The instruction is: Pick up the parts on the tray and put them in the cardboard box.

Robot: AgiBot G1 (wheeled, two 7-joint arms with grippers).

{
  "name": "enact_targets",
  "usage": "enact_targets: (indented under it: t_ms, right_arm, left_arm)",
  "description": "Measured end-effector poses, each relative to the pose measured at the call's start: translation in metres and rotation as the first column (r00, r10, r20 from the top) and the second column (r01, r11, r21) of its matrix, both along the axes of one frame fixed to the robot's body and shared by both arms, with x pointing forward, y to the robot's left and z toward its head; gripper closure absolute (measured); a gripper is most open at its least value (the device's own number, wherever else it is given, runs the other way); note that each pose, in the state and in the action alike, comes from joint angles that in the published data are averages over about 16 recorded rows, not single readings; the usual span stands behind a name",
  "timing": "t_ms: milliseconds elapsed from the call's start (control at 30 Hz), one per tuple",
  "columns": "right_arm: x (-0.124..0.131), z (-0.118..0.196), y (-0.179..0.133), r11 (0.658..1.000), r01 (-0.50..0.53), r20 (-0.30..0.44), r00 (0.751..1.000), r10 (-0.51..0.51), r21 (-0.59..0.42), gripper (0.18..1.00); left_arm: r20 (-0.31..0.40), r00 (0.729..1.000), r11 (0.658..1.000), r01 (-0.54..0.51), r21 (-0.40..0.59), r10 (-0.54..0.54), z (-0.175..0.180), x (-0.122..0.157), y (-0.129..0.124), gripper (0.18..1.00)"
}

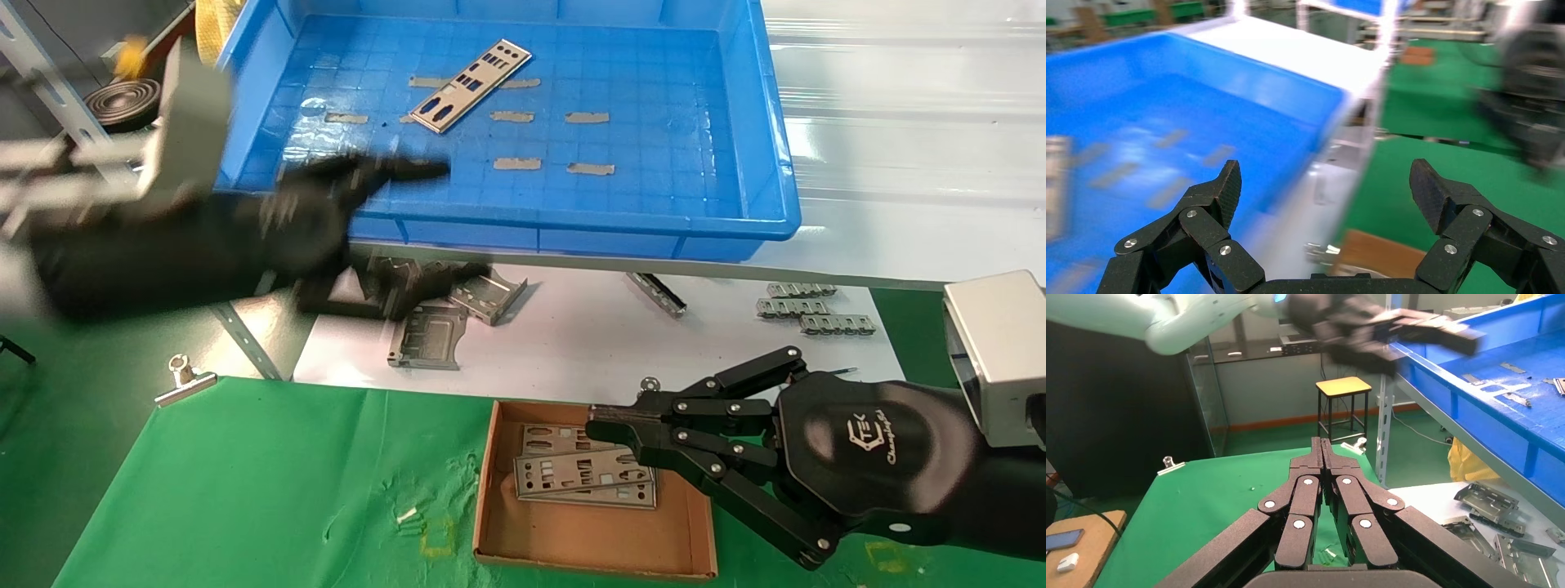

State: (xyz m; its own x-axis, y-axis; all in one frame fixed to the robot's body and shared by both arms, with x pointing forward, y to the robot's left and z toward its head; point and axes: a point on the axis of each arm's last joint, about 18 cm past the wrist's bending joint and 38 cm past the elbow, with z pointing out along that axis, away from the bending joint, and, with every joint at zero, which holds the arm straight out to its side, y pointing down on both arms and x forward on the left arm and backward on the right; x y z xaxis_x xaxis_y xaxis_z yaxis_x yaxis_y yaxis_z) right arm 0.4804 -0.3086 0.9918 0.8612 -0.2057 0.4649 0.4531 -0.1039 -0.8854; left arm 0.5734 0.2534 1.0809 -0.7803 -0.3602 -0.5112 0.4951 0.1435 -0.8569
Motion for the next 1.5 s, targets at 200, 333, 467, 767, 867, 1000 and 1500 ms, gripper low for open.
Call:
enact_targets:
  t_ms: [200, 333, 467, 767, 867, 1000, 1500]
  right_arm:
    - [0.0, 0.0, 0.0, 1.0, 0.0, 0.0, 1.0, 0.0, 0.0, 0.988]
    - [0.0, 0.0, 0.0, 1.0, 0.0, 0.0, 1.0, 0.0, 0.0, 0.988]
    - [0.0, 0.0, 0.0, 1.0, 0.0, 0.0, 1.0, 0.0, 0.0, 0.988]
    - [0.0, 0.0, 0.0, 1.0, 0.0, 0.0, 1.0, 0.0, 0.0, 0.988]
    - [0.0, 0.0, 0.0, 1.0, 0.0, 0.0, 1.0, 0.0, 0.0, 0.988]
    - [0.0, 0.0, 0.0, 1.0, 0.0, 0.0, 1.0, 0.0, 0.0, 0.988]
    - [0.0, 0.0, 0.0, 1.0, 0.0, 0.0, 1.0, 0.0, 0.0, 0.971]
  left_arm:
    - [0.025, 0.992, 0.992, -0.127, -0.025, 0.128, 0.049, 0.046, -0.017, 0.184]
    - [0.037, 0.978, 0.979, -0.205, -0.019, 0.206, 0.07, 0.07, -0.026, 0.184]
    - [0.039, 0.961, 0.962, -0.272, -0.012, 0.272, 0.083, 0.09, -0.033, 0.184]
    - [0.022, 0.921, 0.921, -0.389, 0.004, 0.389, 0.09, 0.124, -0.047, 0.184]
    - [0.016, 0.903, 0.904, -0.428, -0.007, 0.428, 0.091, 0.133, -0.049, 0.184]
    - [0.011, 0.88, 0.88, -0.474, -0.023, 0.475, 0.093, 0.143, -0.05, 0.184]
    - [-0.024, 0.853, 0.851, -0.521, -0.071, 0.521, 0.093, 0.154, -0.054, 0.184]
